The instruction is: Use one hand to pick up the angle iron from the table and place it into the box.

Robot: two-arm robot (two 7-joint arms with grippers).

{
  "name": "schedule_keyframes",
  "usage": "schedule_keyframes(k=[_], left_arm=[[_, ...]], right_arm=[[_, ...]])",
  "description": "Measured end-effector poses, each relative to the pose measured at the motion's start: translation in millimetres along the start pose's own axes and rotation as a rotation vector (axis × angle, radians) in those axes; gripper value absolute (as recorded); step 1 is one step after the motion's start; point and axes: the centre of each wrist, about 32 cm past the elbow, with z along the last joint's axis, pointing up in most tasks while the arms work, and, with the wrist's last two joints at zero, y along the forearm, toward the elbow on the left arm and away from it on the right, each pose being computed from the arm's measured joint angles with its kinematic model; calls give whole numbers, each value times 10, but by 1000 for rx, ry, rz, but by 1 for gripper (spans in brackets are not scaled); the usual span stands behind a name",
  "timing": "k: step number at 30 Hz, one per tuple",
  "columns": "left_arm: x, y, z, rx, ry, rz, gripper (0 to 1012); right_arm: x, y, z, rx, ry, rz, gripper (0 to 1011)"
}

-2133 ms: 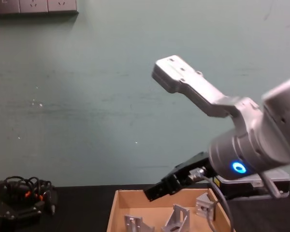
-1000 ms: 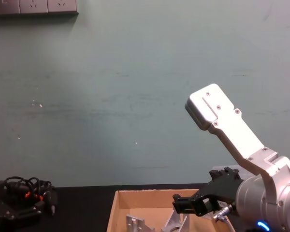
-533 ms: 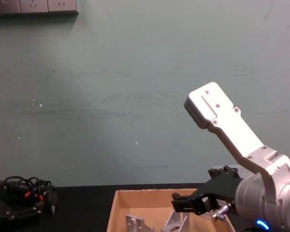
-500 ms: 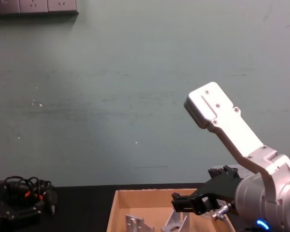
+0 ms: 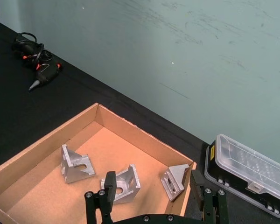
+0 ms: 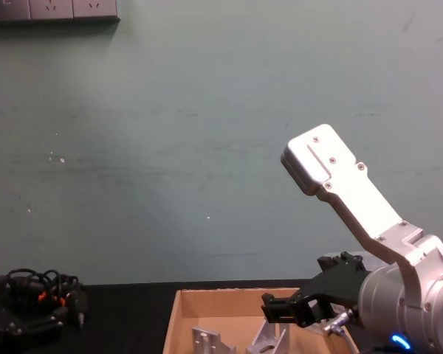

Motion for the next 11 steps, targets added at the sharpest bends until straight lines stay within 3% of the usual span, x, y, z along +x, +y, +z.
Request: schedule_keyframes(k=[11], left_arm=[[0,0,0,0,0,0,1011]], right_arm=[[0,0,0,0,0,0,1004]])
